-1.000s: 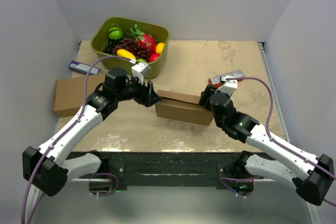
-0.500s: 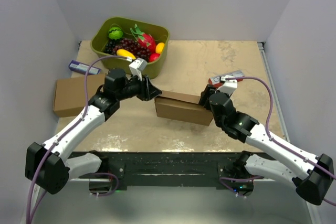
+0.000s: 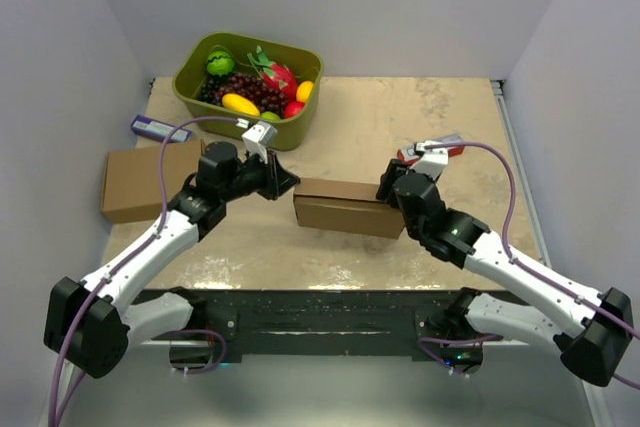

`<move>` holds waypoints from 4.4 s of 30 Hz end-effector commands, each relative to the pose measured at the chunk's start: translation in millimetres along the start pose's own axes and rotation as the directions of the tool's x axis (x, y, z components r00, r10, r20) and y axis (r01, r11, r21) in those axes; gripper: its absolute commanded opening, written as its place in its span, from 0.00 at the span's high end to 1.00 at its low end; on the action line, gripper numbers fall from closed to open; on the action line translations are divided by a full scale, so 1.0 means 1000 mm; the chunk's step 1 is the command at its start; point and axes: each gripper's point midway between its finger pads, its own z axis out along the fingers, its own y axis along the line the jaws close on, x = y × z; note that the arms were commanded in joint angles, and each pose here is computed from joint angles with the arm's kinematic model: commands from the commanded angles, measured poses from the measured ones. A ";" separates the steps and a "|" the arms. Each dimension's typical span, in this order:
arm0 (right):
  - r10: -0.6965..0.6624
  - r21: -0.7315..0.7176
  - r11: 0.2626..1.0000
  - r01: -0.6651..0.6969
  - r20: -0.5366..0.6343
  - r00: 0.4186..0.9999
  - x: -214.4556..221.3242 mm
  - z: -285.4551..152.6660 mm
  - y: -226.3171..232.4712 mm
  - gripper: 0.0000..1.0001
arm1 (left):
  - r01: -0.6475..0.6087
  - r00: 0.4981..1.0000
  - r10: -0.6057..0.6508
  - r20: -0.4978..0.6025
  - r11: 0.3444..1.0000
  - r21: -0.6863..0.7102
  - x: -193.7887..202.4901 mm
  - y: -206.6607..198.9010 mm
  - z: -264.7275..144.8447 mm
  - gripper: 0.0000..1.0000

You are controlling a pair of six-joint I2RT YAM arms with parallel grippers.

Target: Fold the paper box

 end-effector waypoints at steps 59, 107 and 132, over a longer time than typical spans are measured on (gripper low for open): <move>-0.064 -0.091 0.995 0.042 -0.246 0.967 -0.018 -0.039 -0.024 0.13 | 0.165 0.986 -0.165 -0.024 0.986 -0.023 0.070 0.019 -0.003 0.95; -0.180 -0.208 0.975 0.080 -0.522 0.834 0.110 0.012 -0.005 0.01 | 0.092 0.993 -0.085 -0.085 0.993 0.079 0.161 -0.008 -0.001 0.11; -0.035 -0.295 0.950 -0.104 -0.429 0.902 0.075 0.108 0.069 0.01 | 0.017 0.980 -0.057 0.191 0.979 0.204 0.064 0.016 0.074 0.18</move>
